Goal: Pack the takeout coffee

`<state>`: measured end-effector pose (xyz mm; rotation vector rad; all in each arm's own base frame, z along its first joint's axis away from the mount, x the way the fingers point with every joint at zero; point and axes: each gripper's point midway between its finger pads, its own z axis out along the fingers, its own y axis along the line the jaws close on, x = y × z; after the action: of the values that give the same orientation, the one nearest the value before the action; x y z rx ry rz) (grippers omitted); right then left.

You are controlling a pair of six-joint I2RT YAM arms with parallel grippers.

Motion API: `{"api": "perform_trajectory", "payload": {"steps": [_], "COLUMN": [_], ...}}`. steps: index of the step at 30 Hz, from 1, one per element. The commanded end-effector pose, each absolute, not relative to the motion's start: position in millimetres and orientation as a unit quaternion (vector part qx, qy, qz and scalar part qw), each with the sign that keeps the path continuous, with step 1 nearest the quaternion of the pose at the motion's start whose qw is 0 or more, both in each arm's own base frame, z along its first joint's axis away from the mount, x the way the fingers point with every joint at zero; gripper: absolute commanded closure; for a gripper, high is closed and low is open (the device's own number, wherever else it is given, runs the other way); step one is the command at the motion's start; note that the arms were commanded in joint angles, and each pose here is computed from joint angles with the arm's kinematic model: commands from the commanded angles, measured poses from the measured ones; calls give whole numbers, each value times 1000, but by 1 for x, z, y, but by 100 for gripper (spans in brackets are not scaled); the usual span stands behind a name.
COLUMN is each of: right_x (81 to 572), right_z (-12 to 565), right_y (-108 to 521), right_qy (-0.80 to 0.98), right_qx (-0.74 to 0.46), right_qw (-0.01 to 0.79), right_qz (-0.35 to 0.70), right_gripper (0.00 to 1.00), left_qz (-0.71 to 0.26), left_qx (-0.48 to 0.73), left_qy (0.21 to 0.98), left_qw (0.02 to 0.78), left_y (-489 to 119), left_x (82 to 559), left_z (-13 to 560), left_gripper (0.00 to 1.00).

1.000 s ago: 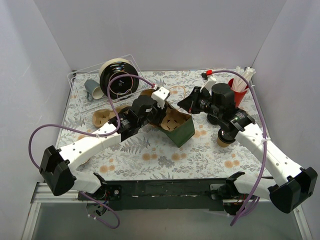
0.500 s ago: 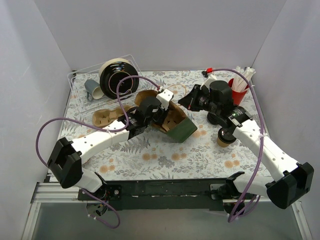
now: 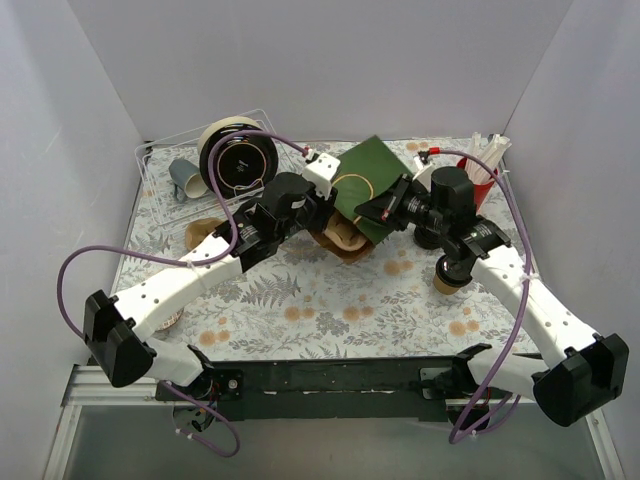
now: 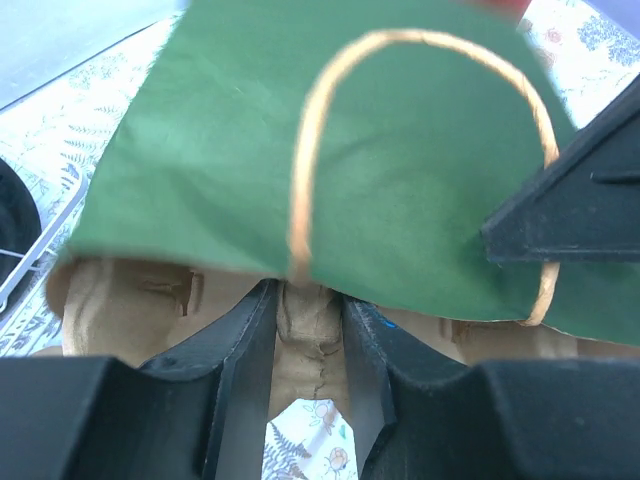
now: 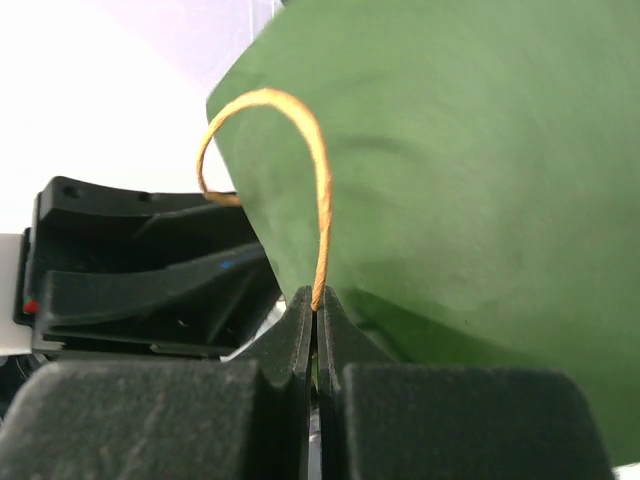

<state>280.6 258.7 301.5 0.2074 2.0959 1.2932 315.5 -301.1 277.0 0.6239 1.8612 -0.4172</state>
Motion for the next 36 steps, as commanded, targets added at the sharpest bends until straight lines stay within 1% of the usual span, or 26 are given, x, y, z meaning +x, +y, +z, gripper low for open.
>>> {"api": "perform_trajectory", "payload": {"steps": [1, 4, 7, 10, 11, 13, 14, 16, 17, 18, 21, 23, 24, 25, 26, 27, 28, 30, 34, 36], "right_x": [268, 278, 281, 274, 271, 262, 257, 249, 243, 239, 230, 225, 223, 222, 221, 217, 217, 214, 214, 219], "right_z": [300, 305, 316, 336, 336, 344, 347, 362, 366, 374, 383, 376, 372, 350, 342, 357, 329, 323, 307, 300], "right_y": [259, 252, 251, 253, 254, 252, 253, 252, 251, 250, 247, 248, 248, 249, 248, 248, 248, 247, 248, 251], "right_qy": [775, 767, 762, 741, 738, 727, 715, 698, 700, 698, 702, 709, 708, 713, 708, 681, 670, 646, 653, 661], "right_qx": [127, 127, 127, 128, 142, 156, 175, 178, 187, 187, 203, 209, 216, 234, 247, 226, 270, 276, 273, 270], "right_qw": [277, 288, 278, 272, 256, 241, 217, 209, 189, 188, 169, 148, 136, 114, 105, 126, 81, 74, 70, 74], "right_qz": [554, 560, 570, 600, 608, 624, 641, 662, 662, 665, 661, 657, 659, 650, 653, 685, 687, 708, 704, 696], "right_gripper": [99, 99, 99, 99, 99, 99, 99, 99, 99, 99, 99, 98, 97, 97, 98, 99, 99, 99, 98, 96], "left_qz": [-181, -185, -183, -186, -193, -198, -211, -222, -241, -239, -256, -265, -273, -277, -279, -282, -285, -288, -279, -273], "left_qx": [257, 254, 253, 255, 254, 253, 252, 256, 257, 262, 270, 284, 298, 303, 311, 315, 316, 313, 315, 318], "left_qy": [788, 790, 789, 784, 780, 788, 782, 785, 772, 778, 769, 765, 767, 766, 765, 764, 764, 764, 759, 757], "left_qw": [529, 527, 529, 534, 538, 526, 530, 518, 529, 518, 520, 514, 499, 494, 491, 488, 485, 484, 497, 501], "left_y": [-297, -300, -301, -301, -301, -298, -296, -291, -288, -282, -273, -271, -270, -271, -271, -271, -272, -270, -267, -272], "left_x": [310, 311, 313, 312, 310, 303, 296, 282, 274, 266, 249, 240, 231, 228, 225, 223, 222, 219, 222, 229], "left_z": [280, 277, 279, 289, 298, 299, 312, 318, 344, 345, 370, 370, 360, 355, 349, 346, 346, 350, 352, 351], "left_gripper": [94, 94, 95, 95, 95, 95, 95, 94, 94, 94, 92, 91, 91, 91, 92, 92, 93, 93, 91, 92]}}
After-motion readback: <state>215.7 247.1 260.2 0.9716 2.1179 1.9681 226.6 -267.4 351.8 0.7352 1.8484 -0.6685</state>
